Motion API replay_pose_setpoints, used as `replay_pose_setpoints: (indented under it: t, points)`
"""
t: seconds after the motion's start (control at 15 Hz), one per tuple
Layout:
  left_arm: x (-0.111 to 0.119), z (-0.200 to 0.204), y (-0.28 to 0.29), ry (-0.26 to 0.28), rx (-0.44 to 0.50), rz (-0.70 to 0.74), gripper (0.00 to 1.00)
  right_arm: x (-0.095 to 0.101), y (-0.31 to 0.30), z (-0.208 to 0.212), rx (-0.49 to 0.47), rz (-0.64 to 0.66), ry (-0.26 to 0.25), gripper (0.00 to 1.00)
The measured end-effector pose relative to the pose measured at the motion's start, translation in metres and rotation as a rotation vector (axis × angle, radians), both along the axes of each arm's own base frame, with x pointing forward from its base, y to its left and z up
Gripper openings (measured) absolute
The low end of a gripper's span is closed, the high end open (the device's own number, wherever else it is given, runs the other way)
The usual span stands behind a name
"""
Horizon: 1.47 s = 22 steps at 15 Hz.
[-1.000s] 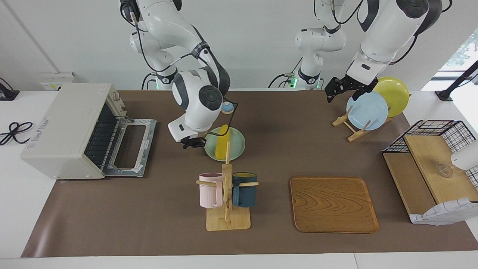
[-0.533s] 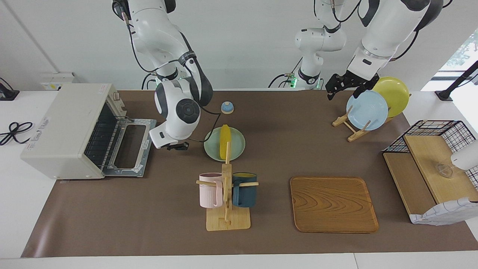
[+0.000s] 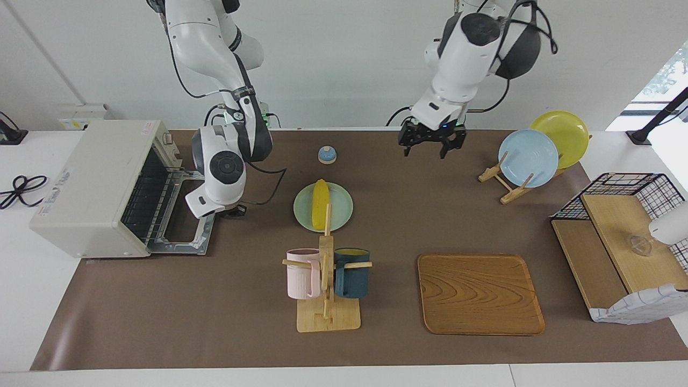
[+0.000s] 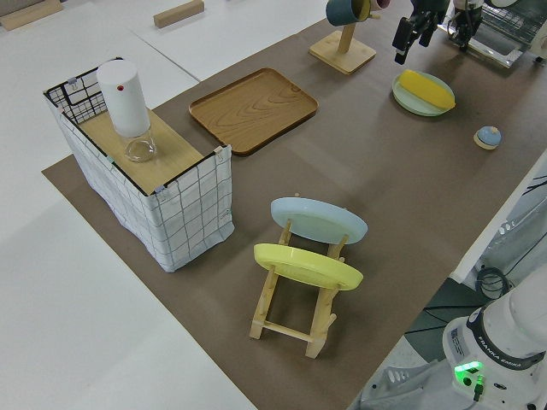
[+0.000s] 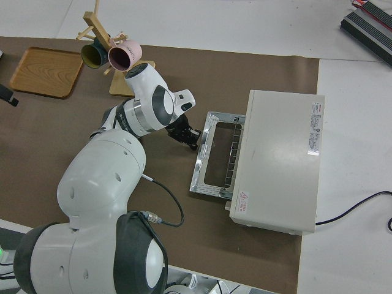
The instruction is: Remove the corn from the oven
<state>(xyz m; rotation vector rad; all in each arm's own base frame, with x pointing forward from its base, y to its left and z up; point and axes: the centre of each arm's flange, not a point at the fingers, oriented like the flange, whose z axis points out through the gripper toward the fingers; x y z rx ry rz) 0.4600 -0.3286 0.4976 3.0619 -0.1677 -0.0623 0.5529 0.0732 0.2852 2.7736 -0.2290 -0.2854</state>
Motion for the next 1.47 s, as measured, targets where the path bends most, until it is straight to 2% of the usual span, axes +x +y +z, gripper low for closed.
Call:
replay_pose_setpoints:
  t: [0.4, 0.8, 0.93, 1.2, 1.47]
  points:
    - [-0.036, -0.103, -0.129, -0.009, -0.056, 0.102, 1.00, -0.005, -0.008, -0.007, -0.034, 0.034, 0.003, 0.01]
    - [-0.020, -0.147, -0.186, -0.002, -0.083, 0.131, 1.00, -0.006, 0.000, 0.009, -0.098, 0.108, 0.021, 0.01]
    - [-0.024, -0.159, -0.192, -0.007, -0.089, 0.124, 1.00, -0.007, -0.002, 0.037, -0.095, 0.143, 0.034, 0.01]
    - [-0.021, -0.169, -0.190, -0.019, -0.097, 0.132, 1.00, -0.016, -0.040, 0.119, -0.071, 0.180, 0.015, 0.01]
    - [-0.024, -0.187, -0.182, -0.018, -0.088, 0.139, 1.00, -0.021, -0.101, 0.160, -0.046, 0.202, 0.006, 0.01]
